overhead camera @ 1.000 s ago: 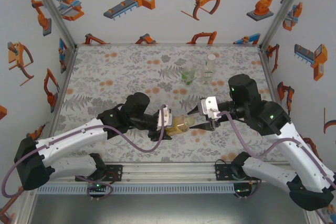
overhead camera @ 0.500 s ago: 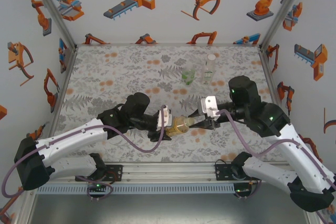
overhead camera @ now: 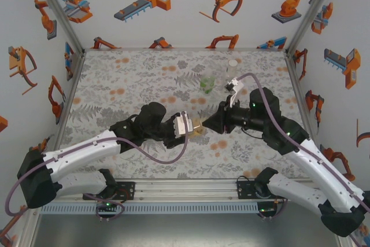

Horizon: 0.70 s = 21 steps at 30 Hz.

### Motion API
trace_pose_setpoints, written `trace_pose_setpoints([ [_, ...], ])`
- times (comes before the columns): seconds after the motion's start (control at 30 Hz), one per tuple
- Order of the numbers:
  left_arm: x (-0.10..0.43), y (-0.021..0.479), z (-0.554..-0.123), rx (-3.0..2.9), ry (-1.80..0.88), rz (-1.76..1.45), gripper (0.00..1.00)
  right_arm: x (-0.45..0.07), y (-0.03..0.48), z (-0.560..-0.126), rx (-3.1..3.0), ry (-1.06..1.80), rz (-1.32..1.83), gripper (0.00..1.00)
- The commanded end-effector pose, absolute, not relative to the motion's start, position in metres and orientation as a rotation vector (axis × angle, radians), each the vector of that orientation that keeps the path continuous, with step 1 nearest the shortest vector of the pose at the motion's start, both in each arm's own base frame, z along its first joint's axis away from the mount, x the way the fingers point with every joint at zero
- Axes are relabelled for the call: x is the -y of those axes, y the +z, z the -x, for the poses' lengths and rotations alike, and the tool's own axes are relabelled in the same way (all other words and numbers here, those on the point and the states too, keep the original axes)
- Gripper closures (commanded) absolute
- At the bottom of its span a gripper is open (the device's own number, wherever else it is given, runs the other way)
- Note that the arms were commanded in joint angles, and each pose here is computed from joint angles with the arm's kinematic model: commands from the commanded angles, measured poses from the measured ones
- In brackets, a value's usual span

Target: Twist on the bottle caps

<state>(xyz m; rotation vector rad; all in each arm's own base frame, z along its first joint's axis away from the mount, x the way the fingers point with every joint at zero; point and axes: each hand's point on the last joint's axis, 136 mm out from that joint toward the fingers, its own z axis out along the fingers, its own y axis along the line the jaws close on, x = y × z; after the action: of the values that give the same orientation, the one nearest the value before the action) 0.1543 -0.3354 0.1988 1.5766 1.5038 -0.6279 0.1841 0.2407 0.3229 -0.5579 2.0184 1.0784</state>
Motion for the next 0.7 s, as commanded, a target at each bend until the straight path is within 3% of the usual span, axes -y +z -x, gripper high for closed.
trace_pose_setpoints([
  [0.0, 0.353, 0.229, -0.155, -1.385, -0.653, -1.555, 1.00, -0.227, 0.307, -0.211, -2.185, 1.143, 0.000, 0.99],
  [0.1, 0.355, 0.227, -0.156, -1.394, -0.657, -1.558, 1.00, -0.211, 0.293, -0.215, -2.255, 1.093, -0.235, 0.99],
  [0.37, 0.356, 0.231, -0.153, -1.372, -0.675, -1.557, 1.00, -0.208, 0.292, -0.216, -2.269, 1.075, -0.257, 0.88],
  [0.43, 0.357, 0.231, -0.152, -1.367, -0.679, -1.561, 1.00, -0.210, 0.297, -0.216, -2.250, 1.077, -0.202, 0.83],
  [0.67, 0.359, 0.230, -0.141, -1.331, -0.739, -1.605, 1.00, -0.225, 0.338, -0.209, -2.033, 1.117, 0.158, 0.50],
])
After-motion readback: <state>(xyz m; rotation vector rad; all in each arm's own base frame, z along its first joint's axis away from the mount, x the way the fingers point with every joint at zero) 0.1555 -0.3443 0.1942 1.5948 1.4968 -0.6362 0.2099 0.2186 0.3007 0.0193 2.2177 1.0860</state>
